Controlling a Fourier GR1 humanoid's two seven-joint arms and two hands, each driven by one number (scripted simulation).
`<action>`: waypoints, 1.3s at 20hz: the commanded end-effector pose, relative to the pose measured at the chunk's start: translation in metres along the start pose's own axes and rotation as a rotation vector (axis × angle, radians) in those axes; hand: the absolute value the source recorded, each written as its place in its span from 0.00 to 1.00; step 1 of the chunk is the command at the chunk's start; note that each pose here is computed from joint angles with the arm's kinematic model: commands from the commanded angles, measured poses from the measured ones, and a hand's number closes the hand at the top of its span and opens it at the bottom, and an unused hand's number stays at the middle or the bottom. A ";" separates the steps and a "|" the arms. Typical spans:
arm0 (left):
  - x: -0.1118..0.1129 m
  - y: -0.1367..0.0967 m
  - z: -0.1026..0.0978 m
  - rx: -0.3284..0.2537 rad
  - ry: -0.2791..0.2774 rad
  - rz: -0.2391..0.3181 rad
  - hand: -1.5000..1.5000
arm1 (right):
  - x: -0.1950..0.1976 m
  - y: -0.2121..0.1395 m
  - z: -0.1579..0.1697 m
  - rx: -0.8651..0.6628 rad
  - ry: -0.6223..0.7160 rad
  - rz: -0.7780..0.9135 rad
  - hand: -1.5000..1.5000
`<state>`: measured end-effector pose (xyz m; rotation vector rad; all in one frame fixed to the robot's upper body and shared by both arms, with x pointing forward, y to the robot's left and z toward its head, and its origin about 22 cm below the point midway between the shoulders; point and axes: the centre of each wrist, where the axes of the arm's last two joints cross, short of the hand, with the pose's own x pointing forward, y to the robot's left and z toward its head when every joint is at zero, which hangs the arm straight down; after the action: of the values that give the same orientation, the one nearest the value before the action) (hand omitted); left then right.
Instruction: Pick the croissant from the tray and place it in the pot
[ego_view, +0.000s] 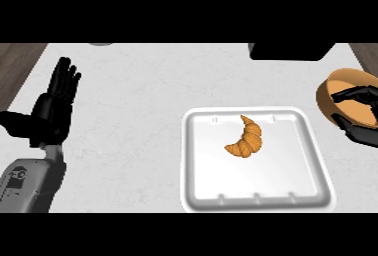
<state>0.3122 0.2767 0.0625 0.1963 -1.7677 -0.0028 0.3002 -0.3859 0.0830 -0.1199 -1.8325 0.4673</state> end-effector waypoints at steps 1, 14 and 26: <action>0.004 -0.014 -0.001 -0.012 0.010 0.088 0.50 | -0.022 -0.021 0.025 0.069 -0.081 0.204 0.00; 0.014 0.008 0.003 0.001 0.010 0.076 0.50 | -0.005 0.007 -0.003 0.366 -0.090 0.522 0.00; 0.020 -0.012 0.015 -0.007 0.024 0.089 0.50 | 0.040 0.073 -0.037 0.518 0.084 0.634 0.00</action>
<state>0.3018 0.2675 0.0771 0.1086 -1.7581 0.0478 0.3147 -0.3075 0.0964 -0.3554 -1.5759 1.3248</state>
